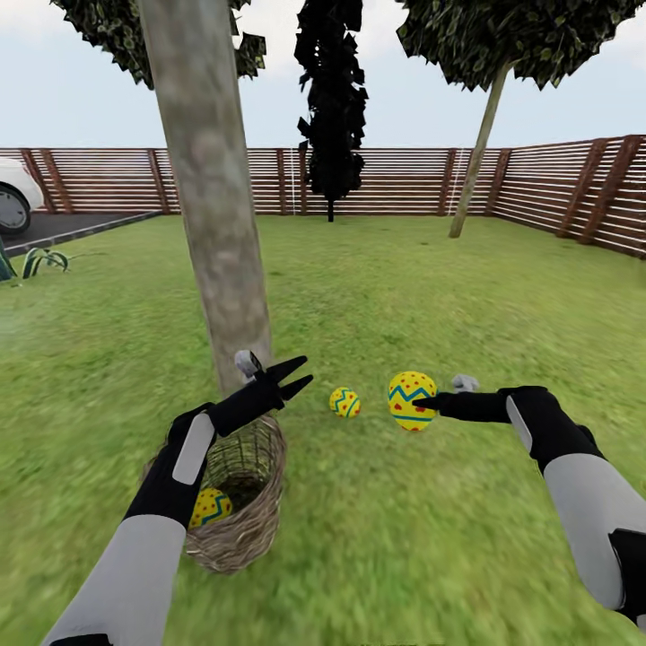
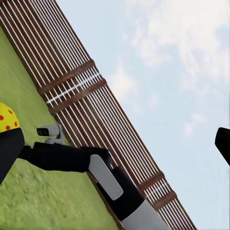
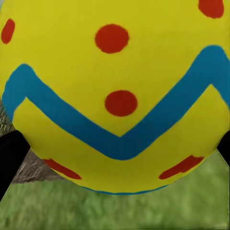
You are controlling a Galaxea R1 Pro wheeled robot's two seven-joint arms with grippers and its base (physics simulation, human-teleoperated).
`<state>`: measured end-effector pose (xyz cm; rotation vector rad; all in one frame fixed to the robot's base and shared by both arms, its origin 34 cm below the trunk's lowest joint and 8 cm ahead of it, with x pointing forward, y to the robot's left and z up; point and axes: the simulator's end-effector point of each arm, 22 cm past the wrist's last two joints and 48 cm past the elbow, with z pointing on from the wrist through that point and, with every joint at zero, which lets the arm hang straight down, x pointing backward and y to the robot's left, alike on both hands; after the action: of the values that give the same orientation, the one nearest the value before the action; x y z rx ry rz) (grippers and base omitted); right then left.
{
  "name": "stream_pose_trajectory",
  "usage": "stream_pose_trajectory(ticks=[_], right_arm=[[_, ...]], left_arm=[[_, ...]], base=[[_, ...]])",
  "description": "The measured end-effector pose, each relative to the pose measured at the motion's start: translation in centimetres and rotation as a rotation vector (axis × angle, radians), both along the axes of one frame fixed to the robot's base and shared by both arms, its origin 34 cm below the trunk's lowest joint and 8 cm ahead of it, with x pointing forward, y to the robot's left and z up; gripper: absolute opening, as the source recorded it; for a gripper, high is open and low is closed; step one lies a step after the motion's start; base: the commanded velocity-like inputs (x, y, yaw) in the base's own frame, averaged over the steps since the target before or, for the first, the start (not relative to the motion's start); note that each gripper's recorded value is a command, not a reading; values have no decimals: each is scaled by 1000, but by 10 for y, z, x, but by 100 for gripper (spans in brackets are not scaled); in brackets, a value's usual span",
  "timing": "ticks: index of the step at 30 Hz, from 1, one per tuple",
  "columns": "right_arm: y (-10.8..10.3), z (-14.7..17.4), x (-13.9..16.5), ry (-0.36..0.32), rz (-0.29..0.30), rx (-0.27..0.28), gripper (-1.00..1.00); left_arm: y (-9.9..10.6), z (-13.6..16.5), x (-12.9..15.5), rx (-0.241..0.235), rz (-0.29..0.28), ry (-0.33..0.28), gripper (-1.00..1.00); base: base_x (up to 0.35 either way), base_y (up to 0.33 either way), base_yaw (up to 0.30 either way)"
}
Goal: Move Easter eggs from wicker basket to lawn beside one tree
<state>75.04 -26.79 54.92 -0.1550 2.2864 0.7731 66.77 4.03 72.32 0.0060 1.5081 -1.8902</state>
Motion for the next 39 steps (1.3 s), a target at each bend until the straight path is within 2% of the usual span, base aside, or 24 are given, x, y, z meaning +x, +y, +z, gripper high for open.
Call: stream_pose_trajectory(ticks=[6, 11, 24, 29, 31, 39], right_arm=[[-1, 1, 0, -2, -4, 3, -100], [-9, 10, 4, -17, -41, 44, -100], [-9, 14, 3, -24, -44, 48, -100], [-10, 14, 4, -24, -45, 46, -100], [-10, 5, 1, -15, -53, 50, -100], [1, -17, -19, 60, -15, 74, -100]], left_arm=[[0, 1, 0, 0, 0, -3, 100], [0, 3, -1, -1, 0, -5, 100], [0, 6, -2, 0, 0, -11, 100], [0, 6, -2, 0, 0, -11, 100], [1, 2, -1, -1, 7, -6, 100], [-2, -1, -3, 14, 24, -35, 100]], base=[[0, 0, -286], [0, 0, -286], [0, 0, -278], [0, 0, -29], [0, 0, 0], [-223, 0, 0]])
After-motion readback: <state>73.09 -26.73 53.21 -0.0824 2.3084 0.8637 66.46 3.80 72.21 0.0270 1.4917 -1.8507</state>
